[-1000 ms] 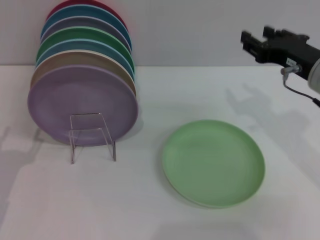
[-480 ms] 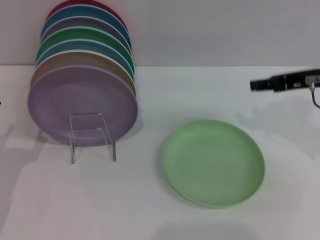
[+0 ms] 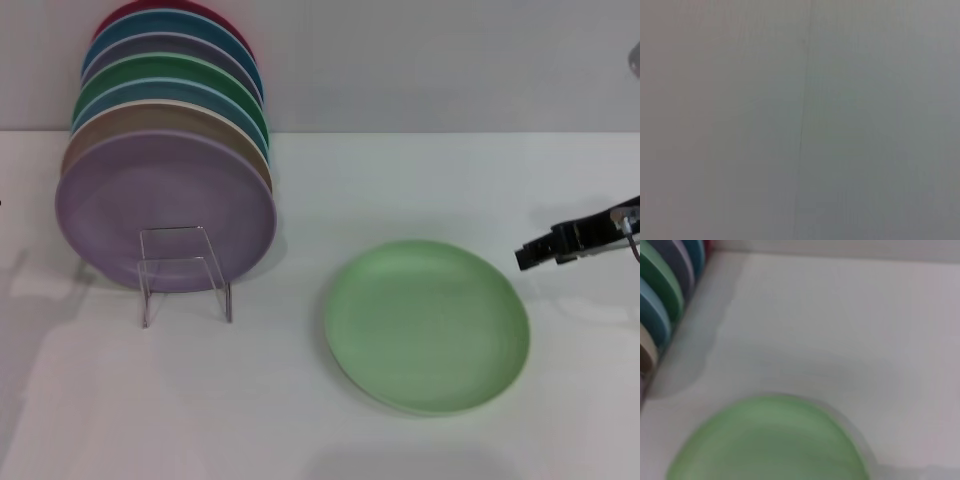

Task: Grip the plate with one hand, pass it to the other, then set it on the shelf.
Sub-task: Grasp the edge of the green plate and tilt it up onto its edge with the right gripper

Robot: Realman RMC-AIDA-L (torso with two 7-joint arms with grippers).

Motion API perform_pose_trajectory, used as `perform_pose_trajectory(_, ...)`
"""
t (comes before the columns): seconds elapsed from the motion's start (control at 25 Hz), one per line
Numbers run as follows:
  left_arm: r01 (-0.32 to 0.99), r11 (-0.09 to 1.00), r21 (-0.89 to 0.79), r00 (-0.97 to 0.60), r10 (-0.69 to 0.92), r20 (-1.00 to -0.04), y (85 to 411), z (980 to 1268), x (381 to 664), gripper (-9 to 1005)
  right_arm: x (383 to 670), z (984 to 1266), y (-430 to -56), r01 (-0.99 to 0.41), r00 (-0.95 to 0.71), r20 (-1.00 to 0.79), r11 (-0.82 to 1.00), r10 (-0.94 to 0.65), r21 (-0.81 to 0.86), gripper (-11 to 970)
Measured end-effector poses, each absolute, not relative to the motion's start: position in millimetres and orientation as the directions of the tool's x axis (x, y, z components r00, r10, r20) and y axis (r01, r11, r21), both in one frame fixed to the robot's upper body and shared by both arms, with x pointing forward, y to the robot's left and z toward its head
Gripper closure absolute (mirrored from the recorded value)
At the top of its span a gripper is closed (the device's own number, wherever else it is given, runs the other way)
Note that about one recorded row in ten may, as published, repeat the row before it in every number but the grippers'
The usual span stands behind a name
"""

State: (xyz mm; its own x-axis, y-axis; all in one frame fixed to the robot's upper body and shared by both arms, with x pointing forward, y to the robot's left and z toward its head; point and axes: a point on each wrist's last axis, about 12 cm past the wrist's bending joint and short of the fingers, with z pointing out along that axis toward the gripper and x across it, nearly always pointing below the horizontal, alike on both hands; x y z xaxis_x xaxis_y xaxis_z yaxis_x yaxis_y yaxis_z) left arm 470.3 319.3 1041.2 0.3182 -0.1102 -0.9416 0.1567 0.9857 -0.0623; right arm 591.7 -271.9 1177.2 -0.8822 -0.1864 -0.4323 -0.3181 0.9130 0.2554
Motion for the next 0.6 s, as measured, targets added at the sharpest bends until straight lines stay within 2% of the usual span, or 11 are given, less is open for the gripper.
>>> perform_pose_trajectory(0.6, 0.162, 0.985, -0.063, 0.336, -0.115, -0.935, 318, 1043, 469, 193, 595, 1146, -273, -0.275, -0.927, -0.329, 0.920, -0.177, 0.280, 428)
